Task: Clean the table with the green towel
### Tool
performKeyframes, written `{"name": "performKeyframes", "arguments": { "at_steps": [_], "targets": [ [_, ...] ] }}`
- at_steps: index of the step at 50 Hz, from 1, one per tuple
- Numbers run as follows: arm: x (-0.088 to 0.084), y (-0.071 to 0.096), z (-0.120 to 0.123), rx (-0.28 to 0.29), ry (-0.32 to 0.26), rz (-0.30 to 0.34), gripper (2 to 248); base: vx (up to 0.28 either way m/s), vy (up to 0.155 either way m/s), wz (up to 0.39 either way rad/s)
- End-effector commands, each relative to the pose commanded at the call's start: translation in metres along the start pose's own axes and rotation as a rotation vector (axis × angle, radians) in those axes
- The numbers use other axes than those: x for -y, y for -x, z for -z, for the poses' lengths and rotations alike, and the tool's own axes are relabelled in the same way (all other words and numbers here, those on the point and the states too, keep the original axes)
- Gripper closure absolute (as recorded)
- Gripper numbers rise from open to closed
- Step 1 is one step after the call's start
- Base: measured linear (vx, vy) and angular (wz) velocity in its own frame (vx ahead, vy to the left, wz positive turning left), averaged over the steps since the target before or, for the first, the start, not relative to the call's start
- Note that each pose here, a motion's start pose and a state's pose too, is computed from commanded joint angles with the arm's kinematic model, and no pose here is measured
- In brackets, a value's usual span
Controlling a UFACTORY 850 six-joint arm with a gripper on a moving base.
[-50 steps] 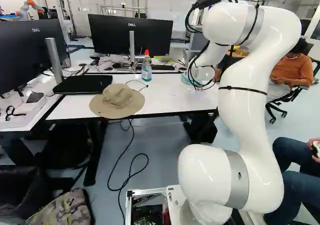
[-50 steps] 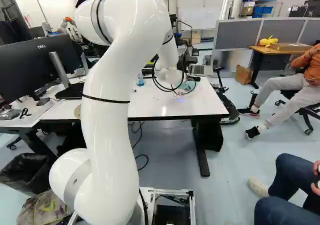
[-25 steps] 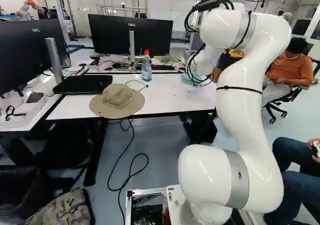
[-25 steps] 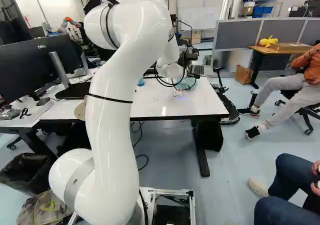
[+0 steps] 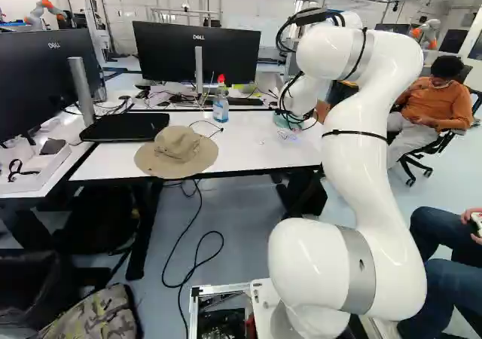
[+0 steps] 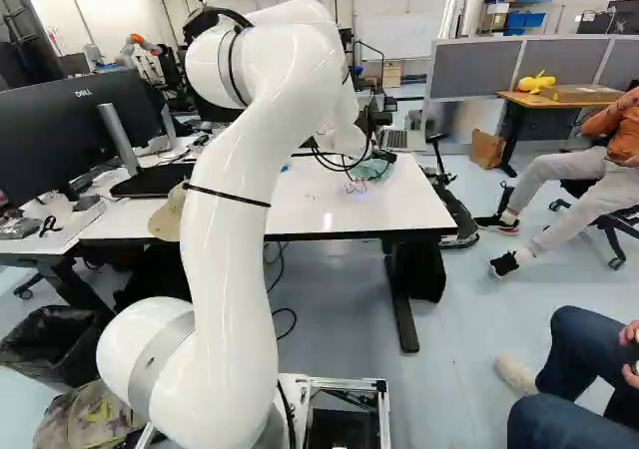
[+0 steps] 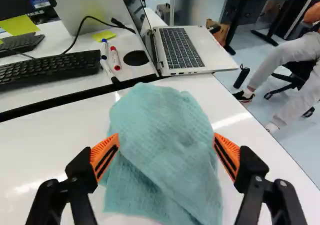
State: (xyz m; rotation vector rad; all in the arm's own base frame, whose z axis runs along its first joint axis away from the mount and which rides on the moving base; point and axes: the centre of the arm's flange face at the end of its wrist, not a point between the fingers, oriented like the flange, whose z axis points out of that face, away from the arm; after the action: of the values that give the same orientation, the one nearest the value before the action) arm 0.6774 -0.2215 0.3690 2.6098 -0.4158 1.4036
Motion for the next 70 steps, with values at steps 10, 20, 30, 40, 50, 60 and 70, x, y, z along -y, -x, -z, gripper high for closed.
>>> {"name": "performKeyframes", "arguments": {
  "at_steps": [10,20,30,40,50,60,70],
  "targets": [
    [0.0,0.002,0.0,0.027,0.0,0.0,3,0.0,0.0,0.0],
    [0.0,0.005,0.0,0.056,0.0,0.0,3,0.0,0.0,0.0],
    [-0.003,0.005,-0.003,0.073,0.003,-0.002,3,0.0,0.0,0.0],
    [-0.01,0.003,-0.01,0.072,0.011,-0.008,3,0.0,0.0,0.0],
    [-0.011,0.003,-0.011,0.077,0.012,-0.009,3,0.0,0.0,0.0],
    [-0.011,0.003,-0.011,0.079,0.012,-0.009,3,0.0,0.0,0.0],
    [-0.011,0.003,-0.011,0.079,0.012,-0.009,3,0.0,0.0,0.0]
  ]
}}
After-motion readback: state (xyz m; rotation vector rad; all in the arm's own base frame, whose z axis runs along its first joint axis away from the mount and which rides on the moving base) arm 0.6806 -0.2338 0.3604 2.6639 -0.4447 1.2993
